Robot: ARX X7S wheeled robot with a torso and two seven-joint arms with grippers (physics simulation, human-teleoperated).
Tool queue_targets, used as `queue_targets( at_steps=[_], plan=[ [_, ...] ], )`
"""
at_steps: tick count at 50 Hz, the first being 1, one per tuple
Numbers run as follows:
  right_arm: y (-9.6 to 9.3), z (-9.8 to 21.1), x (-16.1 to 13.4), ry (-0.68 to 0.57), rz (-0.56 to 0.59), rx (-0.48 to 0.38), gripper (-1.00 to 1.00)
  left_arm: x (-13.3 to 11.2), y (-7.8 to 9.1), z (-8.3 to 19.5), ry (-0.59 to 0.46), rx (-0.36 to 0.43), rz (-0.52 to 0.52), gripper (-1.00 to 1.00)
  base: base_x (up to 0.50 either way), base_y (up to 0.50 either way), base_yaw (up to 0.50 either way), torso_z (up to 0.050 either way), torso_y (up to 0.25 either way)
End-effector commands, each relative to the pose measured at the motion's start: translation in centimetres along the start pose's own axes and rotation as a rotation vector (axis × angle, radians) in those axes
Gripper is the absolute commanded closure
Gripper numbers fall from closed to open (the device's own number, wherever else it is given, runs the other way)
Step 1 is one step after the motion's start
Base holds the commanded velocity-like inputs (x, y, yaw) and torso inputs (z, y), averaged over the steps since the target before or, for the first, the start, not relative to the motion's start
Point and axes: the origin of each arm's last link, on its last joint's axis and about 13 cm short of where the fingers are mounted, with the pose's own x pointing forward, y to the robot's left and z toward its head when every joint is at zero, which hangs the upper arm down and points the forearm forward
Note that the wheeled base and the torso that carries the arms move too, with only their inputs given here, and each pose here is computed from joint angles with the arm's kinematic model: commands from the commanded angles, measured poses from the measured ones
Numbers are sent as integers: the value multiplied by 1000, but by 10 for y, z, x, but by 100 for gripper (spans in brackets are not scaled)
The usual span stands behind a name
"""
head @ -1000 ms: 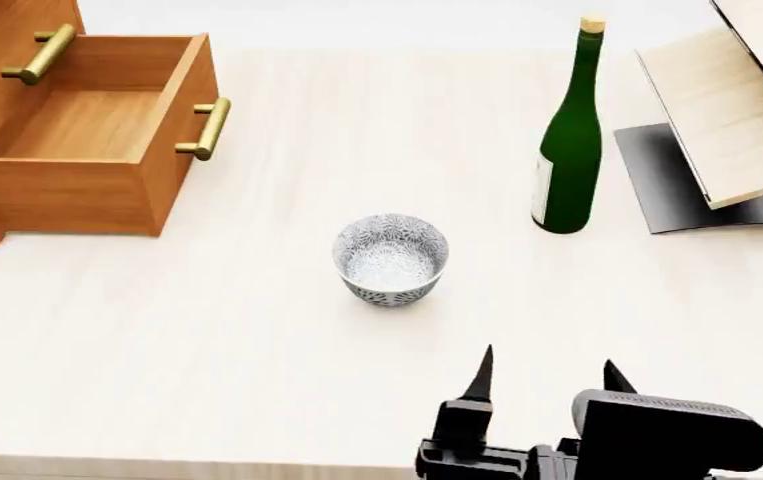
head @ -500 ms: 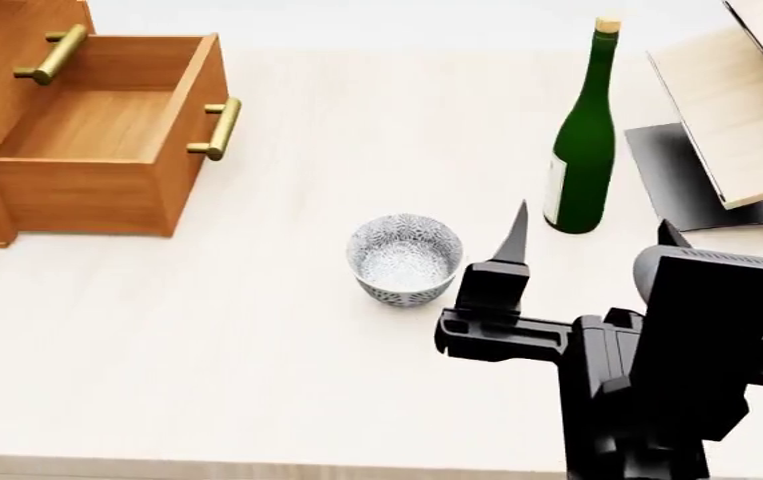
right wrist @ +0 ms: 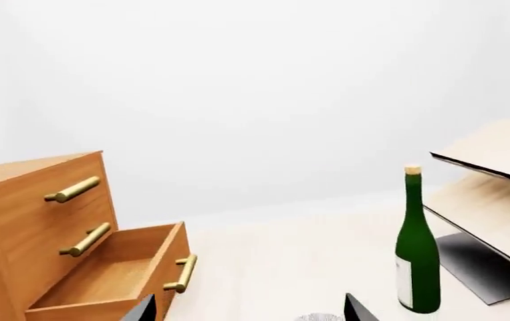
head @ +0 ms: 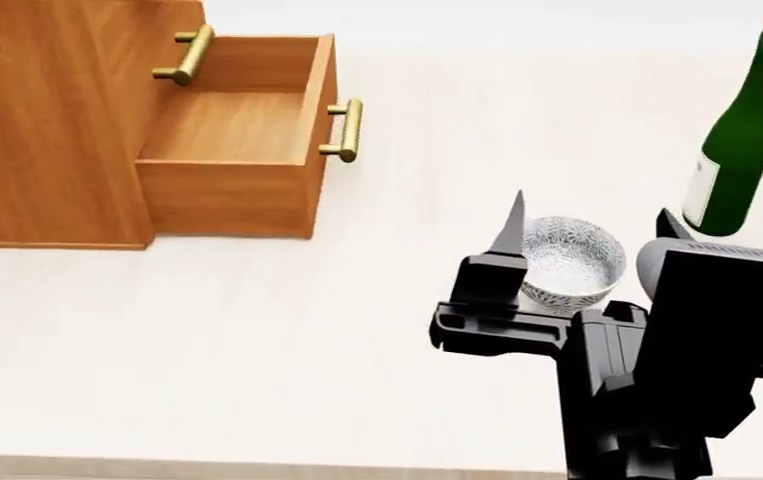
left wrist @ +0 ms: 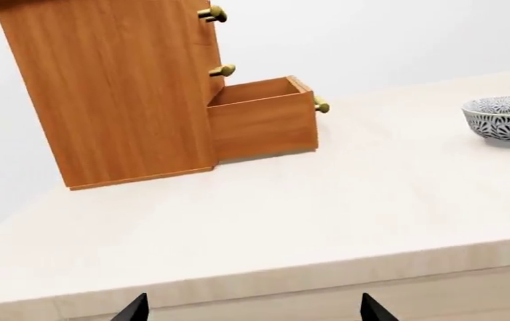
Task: Put the bowl in the bottom drawer of the cabinet and close it.
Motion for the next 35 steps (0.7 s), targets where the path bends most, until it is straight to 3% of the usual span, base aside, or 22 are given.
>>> queue_targets(
  at_steps=[1, 35],
  plan=[
    [1, 0, -2, 0, 7, 3, -100, 0, 0, 0, -1, 5, 1, -100, 0, 500, 0, 0, 0],
    [4, -5, -3, 15, 29, -4, -100, 0, 0, 0, -3, 5, 1, -100, 0, 497, 0, 0, 0]
  ],
)
